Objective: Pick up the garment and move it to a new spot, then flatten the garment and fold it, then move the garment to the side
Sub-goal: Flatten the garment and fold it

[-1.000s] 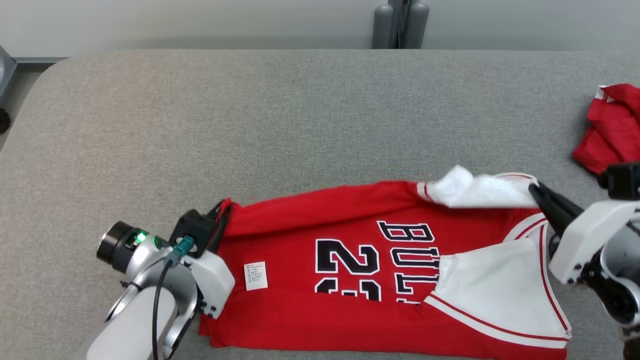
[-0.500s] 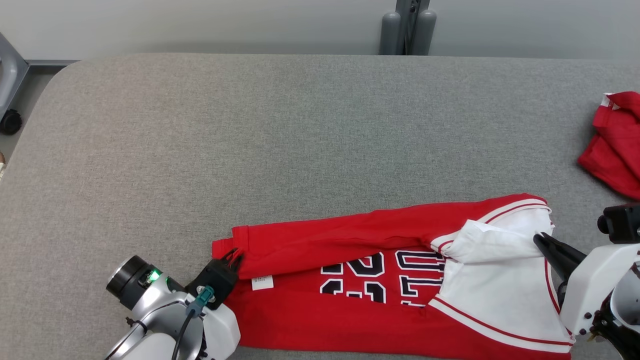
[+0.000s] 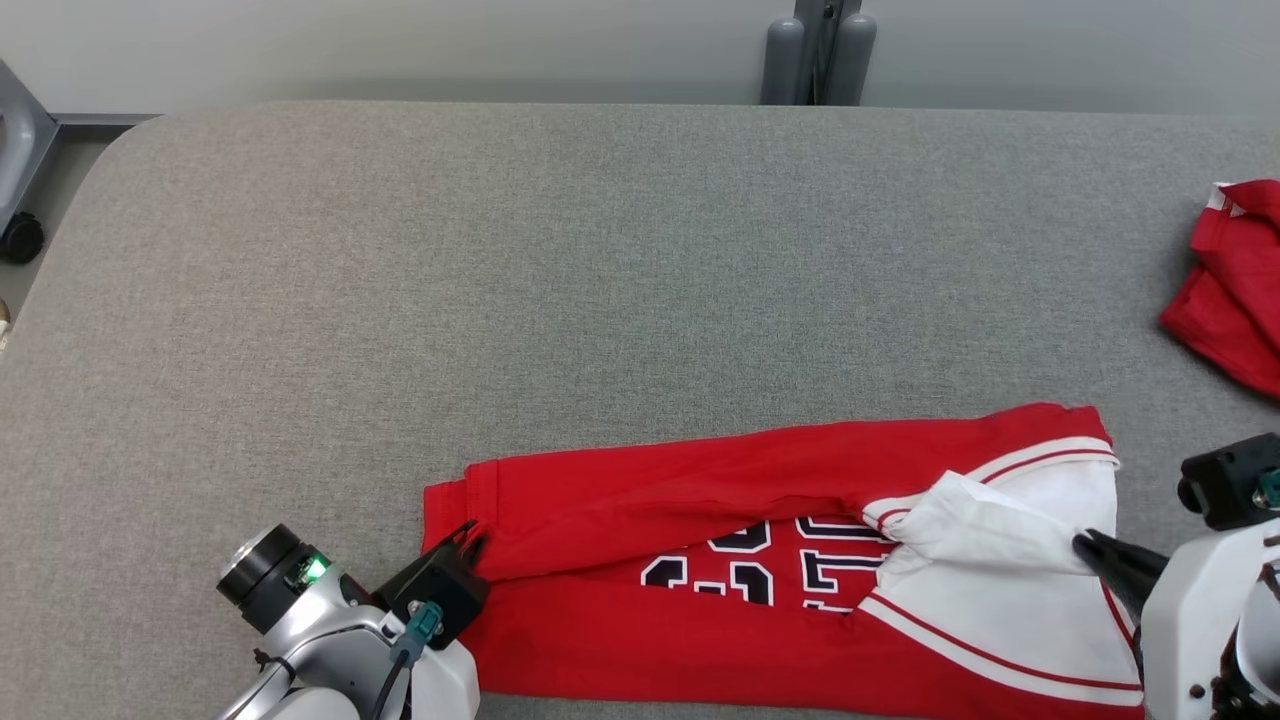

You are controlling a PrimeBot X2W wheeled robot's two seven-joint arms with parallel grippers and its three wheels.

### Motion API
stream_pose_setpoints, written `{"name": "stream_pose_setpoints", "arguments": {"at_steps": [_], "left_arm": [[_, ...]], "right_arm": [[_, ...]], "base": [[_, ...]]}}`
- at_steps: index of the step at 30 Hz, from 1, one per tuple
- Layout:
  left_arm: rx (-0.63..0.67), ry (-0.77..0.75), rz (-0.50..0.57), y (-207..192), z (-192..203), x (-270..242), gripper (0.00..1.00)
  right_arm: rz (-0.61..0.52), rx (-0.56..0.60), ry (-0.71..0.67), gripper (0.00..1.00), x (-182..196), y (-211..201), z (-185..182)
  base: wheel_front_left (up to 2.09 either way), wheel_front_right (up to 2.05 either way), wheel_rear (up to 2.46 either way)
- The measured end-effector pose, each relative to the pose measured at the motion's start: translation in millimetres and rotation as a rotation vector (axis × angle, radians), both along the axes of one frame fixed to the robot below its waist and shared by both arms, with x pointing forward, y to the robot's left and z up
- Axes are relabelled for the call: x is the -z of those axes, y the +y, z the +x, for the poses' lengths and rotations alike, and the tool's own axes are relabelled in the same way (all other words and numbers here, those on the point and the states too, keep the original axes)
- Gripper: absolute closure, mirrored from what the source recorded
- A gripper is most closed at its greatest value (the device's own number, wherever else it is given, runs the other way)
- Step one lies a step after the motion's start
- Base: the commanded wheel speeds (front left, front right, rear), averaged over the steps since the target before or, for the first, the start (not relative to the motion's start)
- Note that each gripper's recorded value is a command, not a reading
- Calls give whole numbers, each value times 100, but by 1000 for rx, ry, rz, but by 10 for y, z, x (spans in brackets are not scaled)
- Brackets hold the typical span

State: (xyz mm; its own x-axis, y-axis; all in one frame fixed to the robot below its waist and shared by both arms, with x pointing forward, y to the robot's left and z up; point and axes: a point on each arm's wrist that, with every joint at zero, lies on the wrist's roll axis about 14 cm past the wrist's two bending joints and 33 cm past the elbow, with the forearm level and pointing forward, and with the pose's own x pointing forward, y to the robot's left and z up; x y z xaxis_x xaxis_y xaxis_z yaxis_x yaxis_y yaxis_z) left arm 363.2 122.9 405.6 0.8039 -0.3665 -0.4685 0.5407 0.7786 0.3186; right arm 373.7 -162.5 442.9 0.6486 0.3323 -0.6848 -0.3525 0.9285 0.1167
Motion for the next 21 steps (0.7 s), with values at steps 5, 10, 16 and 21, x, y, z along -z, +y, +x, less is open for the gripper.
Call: {"name": "stream_pose_setpoints", "arguments": {"at_steps": [5,10,16,21], "left_arm": [[6,9,8,-4,-16,21,100],[13,13,20,-3,-35,47,100],[-2,19,37,52,-37,79,100],[-17,16,42,92,-30,83,100]], "right_arm": [[-13,-36,46,100,-10,13,-107],[-11,-55,72,100,-27,24,-158],[-46,-42,79,100,-30,-97,-157],[-60,-35,76,100,-29,-141,-139]], "base": [[0,0,0],[0,0,0],[0,0,0],[0,0,0]]}}
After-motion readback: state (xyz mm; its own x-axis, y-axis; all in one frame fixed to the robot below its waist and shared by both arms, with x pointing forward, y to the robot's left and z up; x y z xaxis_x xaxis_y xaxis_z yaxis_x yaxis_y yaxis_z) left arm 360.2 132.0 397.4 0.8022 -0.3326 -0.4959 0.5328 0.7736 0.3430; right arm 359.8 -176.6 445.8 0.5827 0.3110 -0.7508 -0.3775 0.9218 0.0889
